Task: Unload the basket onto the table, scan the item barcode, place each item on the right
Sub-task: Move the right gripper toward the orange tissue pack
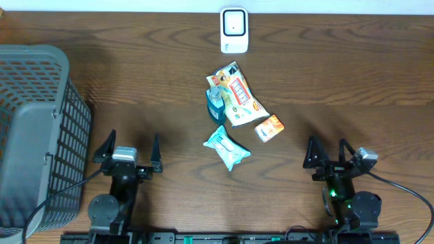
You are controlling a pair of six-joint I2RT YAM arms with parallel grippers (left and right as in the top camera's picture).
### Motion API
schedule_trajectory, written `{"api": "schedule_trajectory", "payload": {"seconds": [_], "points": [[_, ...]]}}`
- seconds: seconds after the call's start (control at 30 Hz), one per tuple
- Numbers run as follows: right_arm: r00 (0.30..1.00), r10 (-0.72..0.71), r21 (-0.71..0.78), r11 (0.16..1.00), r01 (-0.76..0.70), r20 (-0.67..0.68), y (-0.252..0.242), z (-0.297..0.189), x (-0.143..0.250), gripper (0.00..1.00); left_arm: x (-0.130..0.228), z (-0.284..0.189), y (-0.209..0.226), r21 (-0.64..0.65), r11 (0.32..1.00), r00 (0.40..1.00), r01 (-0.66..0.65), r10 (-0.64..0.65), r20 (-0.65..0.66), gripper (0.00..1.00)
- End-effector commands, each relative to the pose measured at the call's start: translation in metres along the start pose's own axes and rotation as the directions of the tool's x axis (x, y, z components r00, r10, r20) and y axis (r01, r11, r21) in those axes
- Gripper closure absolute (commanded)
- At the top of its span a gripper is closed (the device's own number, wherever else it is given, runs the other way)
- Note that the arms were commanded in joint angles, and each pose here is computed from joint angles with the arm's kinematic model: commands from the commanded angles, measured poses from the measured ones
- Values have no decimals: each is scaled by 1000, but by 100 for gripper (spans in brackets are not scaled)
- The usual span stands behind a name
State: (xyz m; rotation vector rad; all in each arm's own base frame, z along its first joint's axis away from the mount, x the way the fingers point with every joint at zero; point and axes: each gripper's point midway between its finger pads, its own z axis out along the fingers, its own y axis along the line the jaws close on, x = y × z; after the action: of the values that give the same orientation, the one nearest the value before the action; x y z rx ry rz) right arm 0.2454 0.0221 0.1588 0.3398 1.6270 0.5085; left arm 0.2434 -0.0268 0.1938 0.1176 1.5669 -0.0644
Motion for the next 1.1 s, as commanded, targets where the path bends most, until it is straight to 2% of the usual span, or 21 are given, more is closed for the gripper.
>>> {"api": "schedule_trajectory", "payload": {"seconds": [0.0,0.3,0.5,0.63,0.77,0.87,1.07], "points": [[988,151,-43,987,-152,-30,8,0,4,1,10,2,-2,8,1000,1000,21,-21,-16,0],[974,219,-59,973,-222,-49,12,-1,6,1,33,3,-4,16,1000,997,24,-23,-73,0],[961,201,-230,942,-243,-189,47,-8,22,1,62,-1,-5,17,999,982,29,-25,-189,0],[957,194,-253,936,-246,-213,52,-10,25,1,65,-1,-4,16,999,979,29,-25,-204,0],[950,153,-327,914,-240,-271,66,-16,33,1,66,-1,-4,16,999,978,29,-25,-205,0],[955,32,-419,894,-159,-294,78,-24,42,1,66,-1,-4,16,999,978,29,-25,-205,0],[956,6,-437,889,-139,-292,86,-28,32,1,66,-1,-4,16,999,978,29,-25,-205,0]]}}
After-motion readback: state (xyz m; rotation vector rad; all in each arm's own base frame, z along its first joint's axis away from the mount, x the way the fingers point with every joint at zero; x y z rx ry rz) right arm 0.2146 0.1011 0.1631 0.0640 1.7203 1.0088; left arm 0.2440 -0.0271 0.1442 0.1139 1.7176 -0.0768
